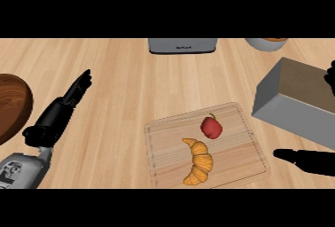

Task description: Pick the croissant from the cutting board and place it in the cardboard box

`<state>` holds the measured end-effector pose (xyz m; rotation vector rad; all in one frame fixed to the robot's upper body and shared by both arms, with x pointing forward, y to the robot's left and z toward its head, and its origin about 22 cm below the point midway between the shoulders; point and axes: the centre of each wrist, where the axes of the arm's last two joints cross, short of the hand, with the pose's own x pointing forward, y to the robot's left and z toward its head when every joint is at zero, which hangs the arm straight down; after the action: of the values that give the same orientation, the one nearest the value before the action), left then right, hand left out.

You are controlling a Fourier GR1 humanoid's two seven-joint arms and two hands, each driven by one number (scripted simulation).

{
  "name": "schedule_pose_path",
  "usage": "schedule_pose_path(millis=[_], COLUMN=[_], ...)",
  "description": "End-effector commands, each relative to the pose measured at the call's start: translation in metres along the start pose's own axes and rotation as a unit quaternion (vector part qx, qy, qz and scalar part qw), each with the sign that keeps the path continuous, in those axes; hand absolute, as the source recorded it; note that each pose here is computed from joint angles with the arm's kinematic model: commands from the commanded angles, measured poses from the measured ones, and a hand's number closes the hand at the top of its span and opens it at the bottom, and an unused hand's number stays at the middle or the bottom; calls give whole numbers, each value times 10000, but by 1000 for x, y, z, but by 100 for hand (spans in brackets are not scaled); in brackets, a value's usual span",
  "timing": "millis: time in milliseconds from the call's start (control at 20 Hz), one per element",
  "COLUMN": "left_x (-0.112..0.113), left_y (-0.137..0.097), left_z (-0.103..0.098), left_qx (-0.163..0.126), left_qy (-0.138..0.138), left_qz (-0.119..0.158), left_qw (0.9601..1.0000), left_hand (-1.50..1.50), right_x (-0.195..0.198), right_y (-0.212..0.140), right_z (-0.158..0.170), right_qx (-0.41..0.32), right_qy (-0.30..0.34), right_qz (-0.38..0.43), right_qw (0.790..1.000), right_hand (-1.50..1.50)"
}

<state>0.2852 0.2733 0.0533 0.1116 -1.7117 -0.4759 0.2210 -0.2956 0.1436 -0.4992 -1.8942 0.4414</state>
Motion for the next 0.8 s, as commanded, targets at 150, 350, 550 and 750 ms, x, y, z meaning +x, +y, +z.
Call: schedule_pose_path(millis=[150, 350, 550, 750], left_x=[2, 23, 16, 14], left_y=[3, 18, 12, 1], left_z=[-12, -5, -8, -15], left_qx=[5, -91, -158, -247], left_qy=[-88, -256, -198, -237], left_qz=[-103, -207, -142, -175], left_qw=[9999, 9994, 9996, 9993], left_hand=[0, 0, 0, 0], right_x=[10, 27, 46, 68], right_y=[17, 27, 27, 42], right_z=[37, 43, 52, 46], right_qx=[1037, 1402, 2315, 2927], right_qy=[-794, -752, -186, -42], right_qz=[1155, 1713, 2609, 3309], right_qw=[9847, 9723, 9370, 8971], right_hand=[-150, -150, -150, -150])
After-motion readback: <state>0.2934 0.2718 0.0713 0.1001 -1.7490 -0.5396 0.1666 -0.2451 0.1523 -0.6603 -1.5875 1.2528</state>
